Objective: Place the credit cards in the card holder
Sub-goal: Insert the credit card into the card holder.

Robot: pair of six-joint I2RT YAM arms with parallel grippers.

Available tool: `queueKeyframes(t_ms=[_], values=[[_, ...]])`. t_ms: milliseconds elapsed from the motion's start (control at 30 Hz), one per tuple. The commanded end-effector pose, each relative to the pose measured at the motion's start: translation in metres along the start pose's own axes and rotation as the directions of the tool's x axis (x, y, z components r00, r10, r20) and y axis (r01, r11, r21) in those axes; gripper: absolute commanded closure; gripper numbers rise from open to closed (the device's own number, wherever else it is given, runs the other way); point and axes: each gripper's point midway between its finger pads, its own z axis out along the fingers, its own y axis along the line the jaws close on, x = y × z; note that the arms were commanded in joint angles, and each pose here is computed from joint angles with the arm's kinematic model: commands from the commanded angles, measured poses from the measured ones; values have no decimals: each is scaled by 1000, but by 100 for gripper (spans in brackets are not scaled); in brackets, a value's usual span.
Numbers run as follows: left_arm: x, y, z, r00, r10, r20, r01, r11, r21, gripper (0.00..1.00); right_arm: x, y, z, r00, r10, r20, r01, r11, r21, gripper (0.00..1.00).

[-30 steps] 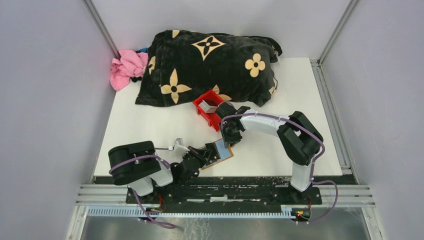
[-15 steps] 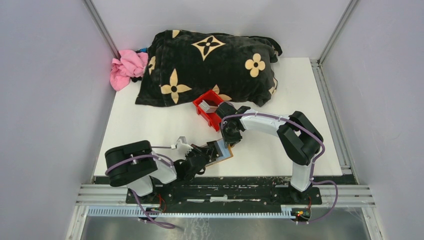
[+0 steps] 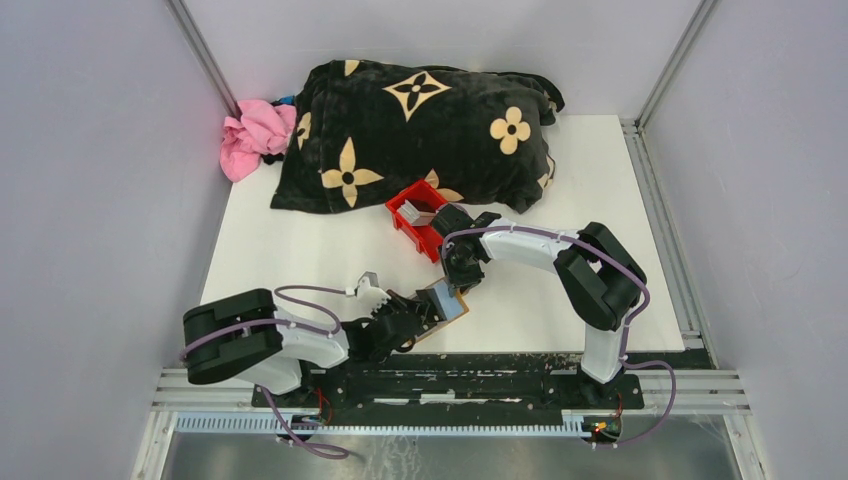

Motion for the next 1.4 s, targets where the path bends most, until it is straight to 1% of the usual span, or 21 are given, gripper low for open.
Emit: queueKeyframes(t_ms=[0, 200, 333, 400, 600, 733, 767, 833, 933, 967, 1000, 1167, 1233, 1367], values=[[12, 39, -11, 983, 168, -76, -175, 981, -88, 97, 15, -12, 21, 999, 0, -51, 2, 999, 46, 64], [27, 29, -1, 972, 210, -100, -219, 973, -79, 97, 17, -12, 20, 999, -1, -52, 3, 999, 42, 64], [37, 31, 7, 965, 235, -118, -247, 964, -97, 96, 21, -13, 22, 998, 5, -59, -3, 999, 39, 64], [38, 34, 8, 967, 229, -115, -242, 963, -116, 95, 22, -13, 23, 998, 6, -61, -3, 999, 38, 64], [24, 57, 3, 980, 189, -69, -200, 954, -224, 85, 24, -14, 24, 998, 5, -67, -2, 999, 36, 64], [22, 64, -3, 986, 152, -71, -165, 954, -251, 78, 24, -13, 25, 997, 5, -71, -2, 999, 35, 64], [22, 65, -4, 986, 152, -74, -167, 952, -255, 75, 24, -13, 24, 998, 5, -70, -2, 999, 34, 64], [22, 66, -6, 985, 155, -79, -171, 948, -267, 67, 23, -13, 24, 998, 5, -66, -2, 999, 36, 63], [20, 68, -9, 981, 172, -88, -190, 937, -293, 60, 20, -14, 18, 999, -4, -50, 6, 999, 47, 63], [19, 67, -11, 985, 154, -81, -171, 938, -302, 56, 17, -14, 16, 999, -7, -42, 9, 999, 48, 62], [18, 67, -12, 985, 152, -81, -170, 937, -304, 54, 16, -14, 15, 999, -10, -39, 12, 999, 50, 62], [18, 64, -15, 984, 155, -88, -174, 940, -293, 52, 16, -13, 15, 999, -9, -43, 11, 999, 47, 62], [18, 63, -15, 982, 164, -92, -184, 938, -295, 49, 16, -13, 14, 999, -9, -43, 11, 999, 45, 61], [19, 62, -15, 981, 172, -92, -191, 936, -296, 49, 13, -14, 8, 1000, -14, -23, 15, 999, 51, 61]])
